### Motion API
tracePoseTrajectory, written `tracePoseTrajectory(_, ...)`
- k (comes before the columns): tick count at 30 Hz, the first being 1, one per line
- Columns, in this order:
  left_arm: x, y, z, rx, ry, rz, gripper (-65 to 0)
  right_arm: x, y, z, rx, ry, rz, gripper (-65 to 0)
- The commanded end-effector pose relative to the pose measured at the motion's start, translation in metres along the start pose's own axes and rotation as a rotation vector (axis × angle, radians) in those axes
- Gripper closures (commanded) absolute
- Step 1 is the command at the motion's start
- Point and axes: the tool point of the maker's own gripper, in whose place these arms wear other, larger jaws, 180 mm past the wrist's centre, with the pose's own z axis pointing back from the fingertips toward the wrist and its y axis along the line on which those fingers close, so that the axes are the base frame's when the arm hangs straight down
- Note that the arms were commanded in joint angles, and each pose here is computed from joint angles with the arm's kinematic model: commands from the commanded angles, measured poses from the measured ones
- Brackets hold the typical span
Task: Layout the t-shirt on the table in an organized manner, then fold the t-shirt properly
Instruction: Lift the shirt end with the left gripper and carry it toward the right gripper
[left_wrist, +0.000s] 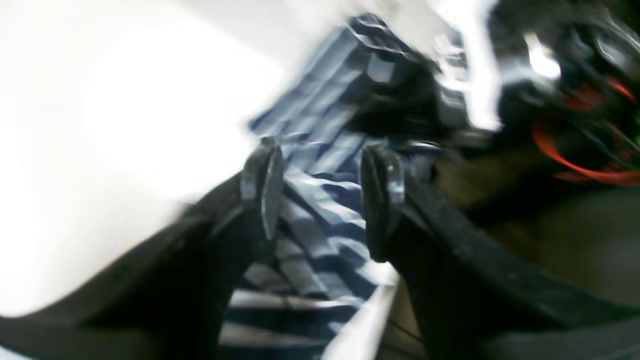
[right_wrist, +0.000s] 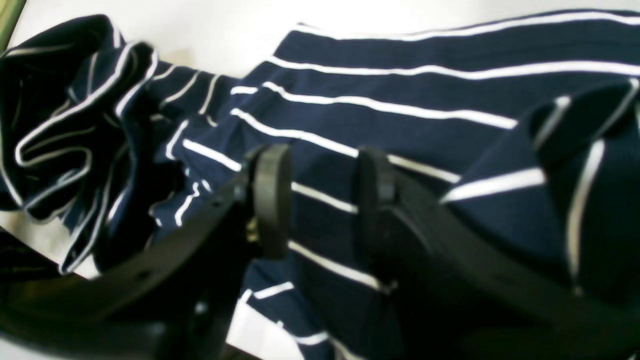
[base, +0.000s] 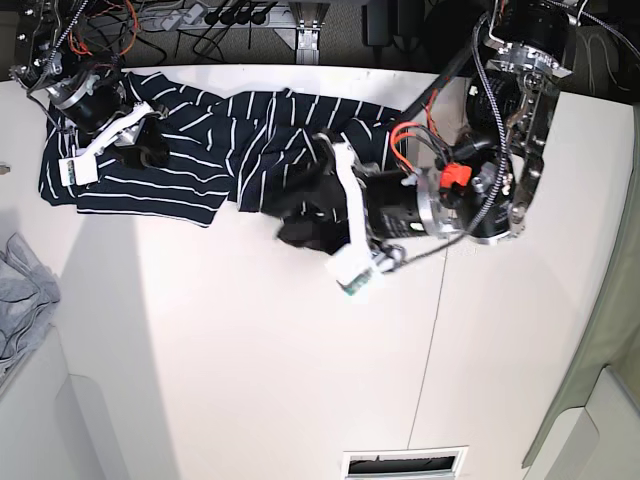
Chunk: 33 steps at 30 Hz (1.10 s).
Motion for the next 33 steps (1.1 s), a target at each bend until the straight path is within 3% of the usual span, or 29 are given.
tracePoseTrajectory(1,0.011,0.013,0.009,0.035,-0.044,-0.01,-27.1,0.013,0.0,0.002,0.007,-0.045,0.008,-22.1)
tracePoseTrajectory(6,-0.017,0.07,0.043,0.215,-0.081,0.147,-10.8,0.014,0.0,0.002,0.008,-0.048,0.008,-22.1)
tracePoseTrajectory(8,-0.042,0.078,0.048,0.241,-0.054,0.22,-8.7,0.016,0.0,0.002,0.008,-0.055,0.009,-22.1)
tracePoseTrajectory(13,-0.066,0.059,0.043,0.218,-0.099,0.321,-8.6,0.019,0.001,0.001,0.01,-0.062,0.011,-22.1)
tracePoseTrajectory(17,-0.087,0.035,0.017,0.207,-0.044,0.33,-8.6,0.019,0.001,0.0,0.01,-0.062,0.012,-22.1)
tracePoseTrajectory(22,-0.082,0.018,-0.018,0.163,-0.08,0.332,-8.6,0.02,0.001,0.0,0.01,-0.061,0.013,-22.1)
tracePoseTrajectory(28,-0.101,0.014,-0.046,0.124,-0.004,0.361,-8.6,0.038,-0.002,0.006,0.021,-0.126,-0.031,-22.1)
tracePoseTrajectory(33,-0.126,0.019,-0.055,0.117,0.052,0.419,-8.6,0.066,-0.036,0.027,-0.061,-0.188,-0.058,-22.2)
